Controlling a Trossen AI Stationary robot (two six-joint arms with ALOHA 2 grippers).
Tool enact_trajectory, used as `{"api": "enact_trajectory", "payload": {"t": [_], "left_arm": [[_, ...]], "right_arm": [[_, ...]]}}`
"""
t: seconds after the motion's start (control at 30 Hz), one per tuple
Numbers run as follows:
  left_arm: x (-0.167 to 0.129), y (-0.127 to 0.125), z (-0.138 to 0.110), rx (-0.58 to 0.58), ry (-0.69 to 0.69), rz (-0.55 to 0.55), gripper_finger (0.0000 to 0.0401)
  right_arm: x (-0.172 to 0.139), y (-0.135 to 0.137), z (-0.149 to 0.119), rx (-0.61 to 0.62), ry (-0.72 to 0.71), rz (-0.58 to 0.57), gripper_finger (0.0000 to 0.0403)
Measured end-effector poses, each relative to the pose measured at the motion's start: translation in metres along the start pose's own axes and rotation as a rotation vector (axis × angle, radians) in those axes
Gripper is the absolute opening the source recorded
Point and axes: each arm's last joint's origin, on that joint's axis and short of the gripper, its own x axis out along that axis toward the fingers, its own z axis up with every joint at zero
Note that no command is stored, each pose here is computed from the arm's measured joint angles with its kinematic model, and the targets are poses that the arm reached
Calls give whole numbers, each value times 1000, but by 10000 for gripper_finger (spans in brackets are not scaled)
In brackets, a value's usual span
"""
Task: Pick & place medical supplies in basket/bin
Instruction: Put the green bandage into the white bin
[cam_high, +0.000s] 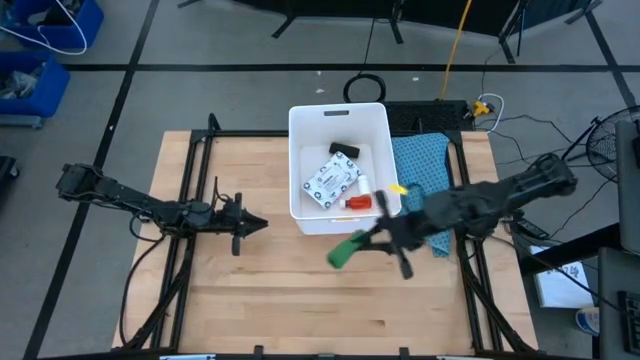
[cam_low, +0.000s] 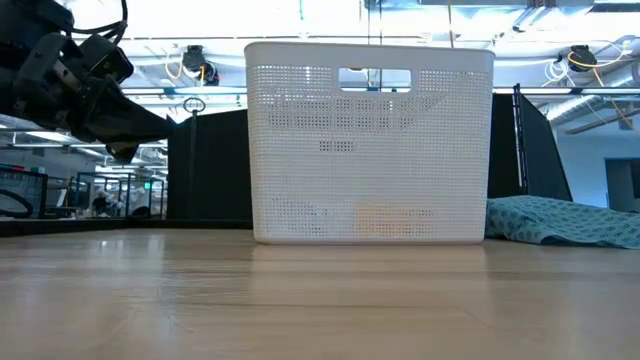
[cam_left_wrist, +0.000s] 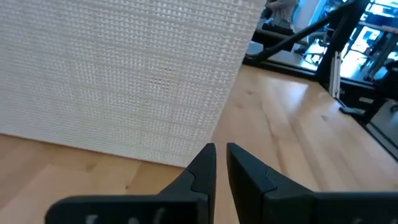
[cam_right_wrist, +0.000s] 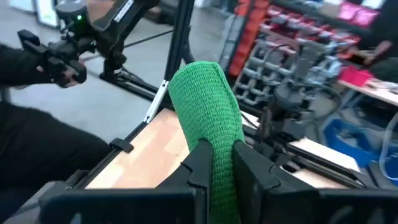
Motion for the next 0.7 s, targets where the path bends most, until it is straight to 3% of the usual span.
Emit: {"api": "enact_trajectory", "payload": {"t": [0.17, 0.37, 0.53, 0.7], "left_arm": [[0, 0, 0, -39, -3, 4, 42], [0, 0, 0, -47, -3, 4, 42], [0, 0, 0, -45, -4, 4, 42], [0, 0, 0, -22, -5, 4, 42]], "right_arm": [[-44, 15, -32, 80, -73, -91, 30], [-83, 28, -94, 200, -191, -136, 31], [-100, 34, -139, 250, -343, -163, 28], [-107, 34, -155, 300, -404, -210, 29]]}}
